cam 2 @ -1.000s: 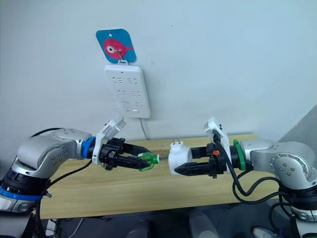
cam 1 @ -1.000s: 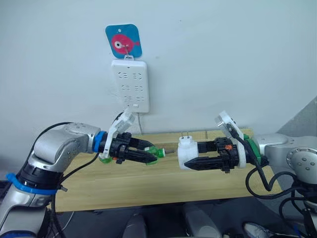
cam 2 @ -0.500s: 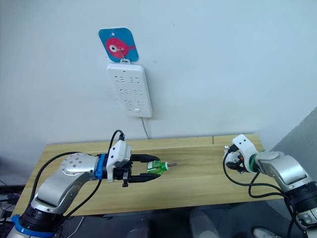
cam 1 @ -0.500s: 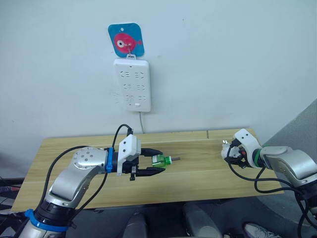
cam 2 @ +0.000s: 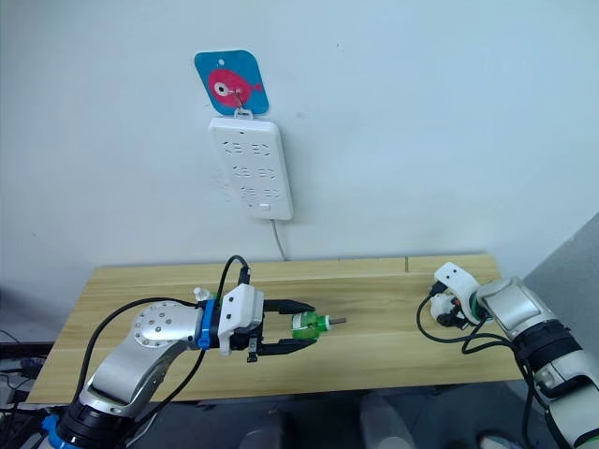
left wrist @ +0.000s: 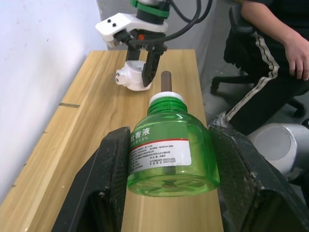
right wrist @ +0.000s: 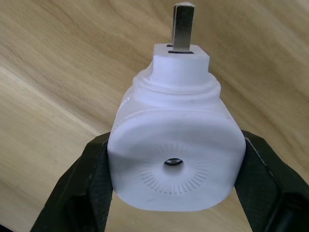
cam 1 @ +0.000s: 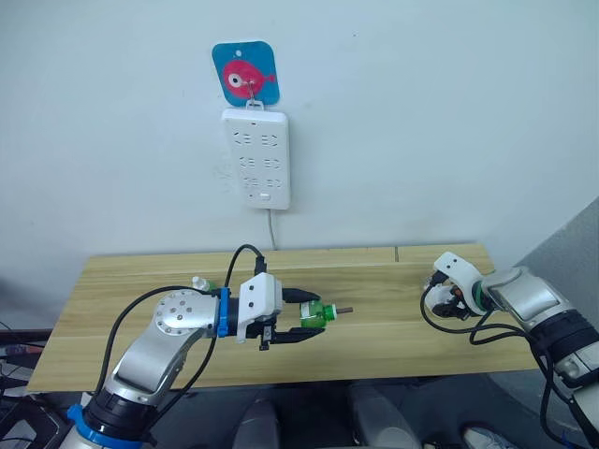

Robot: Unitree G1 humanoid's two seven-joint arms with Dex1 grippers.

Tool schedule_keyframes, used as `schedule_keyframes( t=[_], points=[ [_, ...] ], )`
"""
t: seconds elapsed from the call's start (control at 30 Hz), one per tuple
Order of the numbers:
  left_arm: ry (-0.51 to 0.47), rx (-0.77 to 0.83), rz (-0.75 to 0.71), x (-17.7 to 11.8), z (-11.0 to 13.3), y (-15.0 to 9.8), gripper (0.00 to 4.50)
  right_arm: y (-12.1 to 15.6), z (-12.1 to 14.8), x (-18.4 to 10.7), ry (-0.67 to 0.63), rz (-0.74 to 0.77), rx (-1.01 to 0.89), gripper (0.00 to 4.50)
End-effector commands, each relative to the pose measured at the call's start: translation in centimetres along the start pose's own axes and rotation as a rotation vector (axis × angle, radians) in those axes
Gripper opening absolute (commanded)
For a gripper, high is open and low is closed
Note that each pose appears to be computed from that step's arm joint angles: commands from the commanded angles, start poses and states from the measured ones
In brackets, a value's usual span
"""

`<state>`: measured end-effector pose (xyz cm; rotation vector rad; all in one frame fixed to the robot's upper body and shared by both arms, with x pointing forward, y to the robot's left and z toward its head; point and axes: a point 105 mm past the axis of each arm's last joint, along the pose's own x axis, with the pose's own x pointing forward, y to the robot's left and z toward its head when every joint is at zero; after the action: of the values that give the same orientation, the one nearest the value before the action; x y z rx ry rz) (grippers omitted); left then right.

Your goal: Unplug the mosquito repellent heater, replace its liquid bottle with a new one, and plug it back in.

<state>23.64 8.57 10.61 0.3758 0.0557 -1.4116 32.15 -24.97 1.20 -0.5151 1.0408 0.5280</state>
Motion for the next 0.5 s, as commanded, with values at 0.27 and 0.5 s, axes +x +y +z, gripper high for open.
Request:
schedule_keyframes(
  t=[0.27, 0.5],
  points=[
    [-0.131, -0.022, 0.149, 0.3, 2.2, 2.6, 2.20, -0.2, 2.4, -6.4, -0.234, 0.001, 0.088, 4.50],
    [-0.301, -0.090, 0.352, 0.0, 3.4, 3.8, 2.20, 8.6, 7.0, -13.9, -0.759, 0.318, 0.120, 4.50]
  ],
)
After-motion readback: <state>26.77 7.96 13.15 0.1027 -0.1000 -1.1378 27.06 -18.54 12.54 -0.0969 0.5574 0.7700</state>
